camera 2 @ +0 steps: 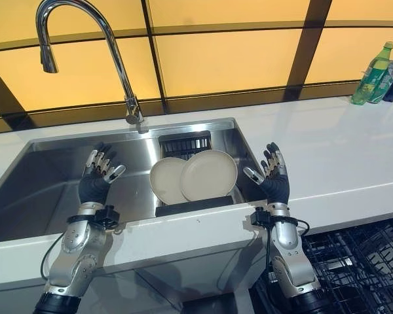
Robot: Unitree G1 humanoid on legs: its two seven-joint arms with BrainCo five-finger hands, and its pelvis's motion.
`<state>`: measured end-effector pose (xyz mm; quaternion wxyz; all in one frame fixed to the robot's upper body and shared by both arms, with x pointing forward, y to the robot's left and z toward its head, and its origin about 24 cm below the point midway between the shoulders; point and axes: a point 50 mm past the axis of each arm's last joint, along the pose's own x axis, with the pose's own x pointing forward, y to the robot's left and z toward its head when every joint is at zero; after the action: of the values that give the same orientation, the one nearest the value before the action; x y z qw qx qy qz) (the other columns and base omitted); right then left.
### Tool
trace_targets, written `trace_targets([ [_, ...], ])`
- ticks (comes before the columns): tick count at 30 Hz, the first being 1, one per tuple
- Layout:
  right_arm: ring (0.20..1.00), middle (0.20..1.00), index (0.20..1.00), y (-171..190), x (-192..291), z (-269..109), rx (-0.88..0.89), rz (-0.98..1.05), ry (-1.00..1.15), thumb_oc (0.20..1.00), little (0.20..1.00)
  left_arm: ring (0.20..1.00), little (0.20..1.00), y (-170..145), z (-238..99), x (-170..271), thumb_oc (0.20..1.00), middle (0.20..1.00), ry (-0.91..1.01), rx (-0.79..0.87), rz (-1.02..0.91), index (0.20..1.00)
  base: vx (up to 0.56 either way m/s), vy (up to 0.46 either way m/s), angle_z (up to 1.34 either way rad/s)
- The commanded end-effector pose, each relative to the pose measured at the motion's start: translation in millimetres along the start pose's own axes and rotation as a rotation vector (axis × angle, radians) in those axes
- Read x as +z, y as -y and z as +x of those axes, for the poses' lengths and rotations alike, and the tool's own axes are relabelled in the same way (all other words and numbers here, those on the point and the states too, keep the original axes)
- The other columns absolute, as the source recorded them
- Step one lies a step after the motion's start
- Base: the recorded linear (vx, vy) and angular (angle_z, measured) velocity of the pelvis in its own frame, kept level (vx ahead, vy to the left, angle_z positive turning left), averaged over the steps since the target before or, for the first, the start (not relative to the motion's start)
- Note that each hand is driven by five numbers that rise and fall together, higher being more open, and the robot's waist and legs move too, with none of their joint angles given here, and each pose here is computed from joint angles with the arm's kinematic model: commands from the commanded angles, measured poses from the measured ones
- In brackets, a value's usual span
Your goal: Pick up plates and place into dishwasher.
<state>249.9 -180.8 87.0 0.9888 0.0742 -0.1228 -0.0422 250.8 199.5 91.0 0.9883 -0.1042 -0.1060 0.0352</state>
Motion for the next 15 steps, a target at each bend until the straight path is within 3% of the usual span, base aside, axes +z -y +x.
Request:
trace_targets([
  [1,1.0,1.0,1.0,-1,22,7,-0.007,0.013,0.111,1.0,1.0,1.0,1.0,-1,18,31,1.0,1.0,0.123,-0.075,0.12,1.0,0.03,-0.083,-0.04],
  [10,1.0,1.0,1.0,0,18,6,-0.011,-0.002,0.097,1.0,1.0,1.0,1.0,-9,25,40,1.0,1.0,0.164,-0.066,0.183,1.0,0.0,-0.099,-0.11],
  [15,1.0,1.0,1.0,-2,16,1,0.031,-0.019,0.076,1.0,1.0,1.0,1.0,-30,15,40,1.0,1.0,0.158,-0.002,0.211,1.0,0.14,0.09,-0.6],
])
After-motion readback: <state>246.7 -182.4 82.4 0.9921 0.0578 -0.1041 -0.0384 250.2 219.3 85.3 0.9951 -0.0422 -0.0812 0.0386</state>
